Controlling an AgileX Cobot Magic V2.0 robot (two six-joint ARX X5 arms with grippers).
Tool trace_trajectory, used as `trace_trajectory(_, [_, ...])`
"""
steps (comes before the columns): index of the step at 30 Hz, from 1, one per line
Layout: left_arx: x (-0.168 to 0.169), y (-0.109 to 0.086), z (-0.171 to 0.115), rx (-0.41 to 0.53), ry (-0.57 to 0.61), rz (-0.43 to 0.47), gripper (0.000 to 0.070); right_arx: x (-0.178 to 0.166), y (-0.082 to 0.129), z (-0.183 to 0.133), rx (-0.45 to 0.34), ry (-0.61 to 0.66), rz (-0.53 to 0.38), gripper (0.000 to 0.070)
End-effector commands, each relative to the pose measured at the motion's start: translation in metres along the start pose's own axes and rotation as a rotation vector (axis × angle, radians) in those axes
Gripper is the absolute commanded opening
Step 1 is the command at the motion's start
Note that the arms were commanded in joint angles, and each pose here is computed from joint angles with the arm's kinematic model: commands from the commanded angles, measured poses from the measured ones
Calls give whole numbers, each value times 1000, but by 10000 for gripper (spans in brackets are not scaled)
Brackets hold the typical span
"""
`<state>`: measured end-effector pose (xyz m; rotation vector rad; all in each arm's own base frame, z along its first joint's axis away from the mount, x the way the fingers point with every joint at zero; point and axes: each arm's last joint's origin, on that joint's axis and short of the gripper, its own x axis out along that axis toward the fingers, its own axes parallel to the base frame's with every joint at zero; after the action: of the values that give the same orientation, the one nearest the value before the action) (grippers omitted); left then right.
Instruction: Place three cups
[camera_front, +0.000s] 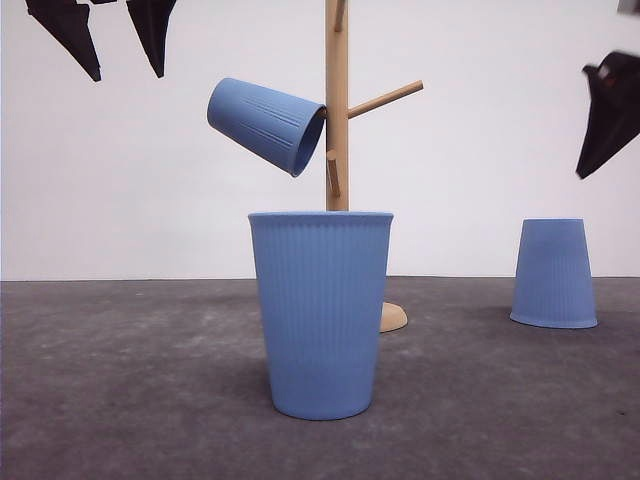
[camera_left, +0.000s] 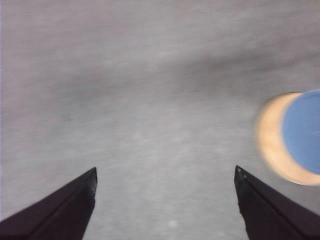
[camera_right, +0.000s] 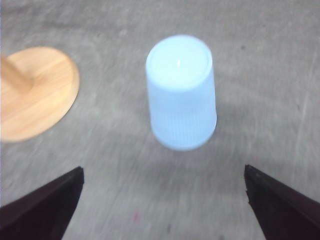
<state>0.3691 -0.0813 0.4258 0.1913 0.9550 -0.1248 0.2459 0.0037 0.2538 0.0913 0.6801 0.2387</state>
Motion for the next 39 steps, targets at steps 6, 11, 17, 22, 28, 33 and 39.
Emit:
trace_trajectory(6, [-39,2,-7,-17,-53,32,514,31,-6,5,-2,-17,21,656])
trace_trajectory(11, [-65,3,-17,-15,-93,28,514,56,-12,5,15,-31,43,656])
trace_trajectory(17, [-72,4,-43,-19,-22,27,514,83,-19,14,17,-4,57,656])
trace_trajectory(22, [-72,4,-79,-26,76,54,515,101,-23,25,12,2,61,656])
trace_trajectory(28, [-65,2,-122,-56,172,57,515,121,-24,31,10,24,77,655])
trace_trajectory(33, [-60,0,-143,-90,206,50,515,128,-20,31,2,35,88,536])
trace_trajectory(39, [-56,-3,-147,-97,229,44,515,129,-17,32,-6,24,84,371])
